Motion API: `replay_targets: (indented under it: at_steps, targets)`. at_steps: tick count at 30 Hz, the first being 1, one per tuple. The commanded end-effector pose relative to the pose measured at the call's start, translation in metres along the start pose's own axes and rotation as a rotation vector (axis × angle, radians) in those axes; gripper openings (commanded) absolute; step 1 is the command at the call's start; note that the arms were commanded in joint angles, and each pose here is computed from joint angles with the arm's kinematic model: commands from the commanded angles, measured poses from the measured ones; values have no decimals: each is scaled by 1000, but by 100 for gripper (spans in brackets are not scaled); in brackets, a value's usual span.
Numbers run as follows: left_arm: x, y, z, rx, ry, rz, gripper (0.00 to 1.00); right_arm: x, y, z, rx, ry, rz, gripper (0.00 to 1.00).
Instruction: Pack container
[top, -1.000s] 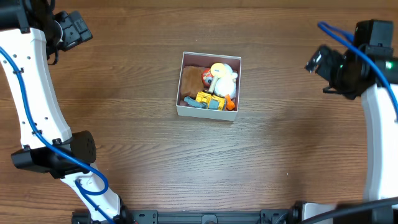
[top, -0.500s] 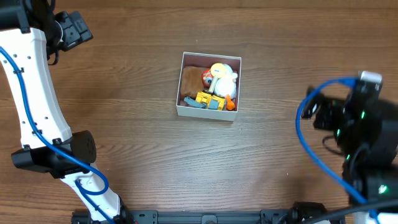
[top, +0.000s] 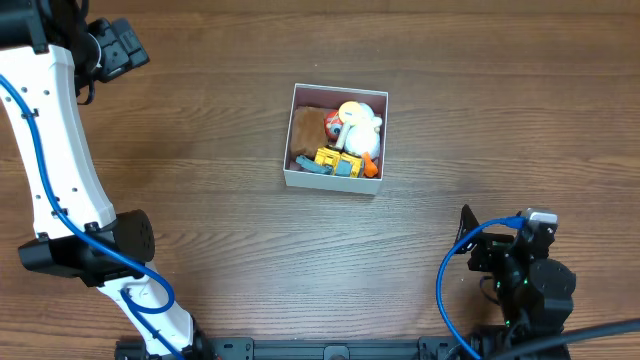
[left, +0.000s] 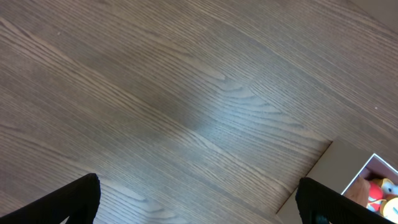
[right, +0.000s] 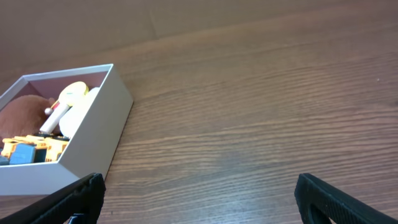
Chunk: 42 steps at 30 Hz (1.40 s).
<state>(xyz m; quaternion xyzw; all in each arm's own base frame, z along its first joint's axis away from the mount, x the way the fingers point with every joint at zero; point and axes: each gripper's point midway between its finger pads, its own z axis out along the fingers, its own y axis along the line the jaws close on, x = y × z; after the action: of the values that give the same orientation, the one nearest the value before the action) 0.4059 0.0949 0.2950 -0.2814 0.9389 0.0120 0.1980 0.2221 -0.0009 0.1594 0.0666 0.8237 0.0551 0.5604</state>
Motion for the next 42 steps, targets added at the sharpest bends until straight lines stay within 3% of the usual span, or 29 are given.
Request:
replay_targets:
  at_steps: [1, 14, 22, 36, 42]
  targets:
    - [-2, 2, -3, 5, -10, -17, 100, 6, 1, 1, -17, -35, -4, 100]
    - [-2, 2, -3, 5, -10, -16, 100, 24, -2, 9, -21, -46, -5, 100]
    - [-2, 2, -3, 5, -10, -16, 100, 44, -5, 9, -8, 32, 1, 100]
    - [-2, 2, -3, 4, -10, -16, 100, 45, -5, 9, -7, 36, 1, 100]
    - [3, -4, -41, -20, -125, 43, 100, 45, -5, 9, -7, 36, 1, 100]
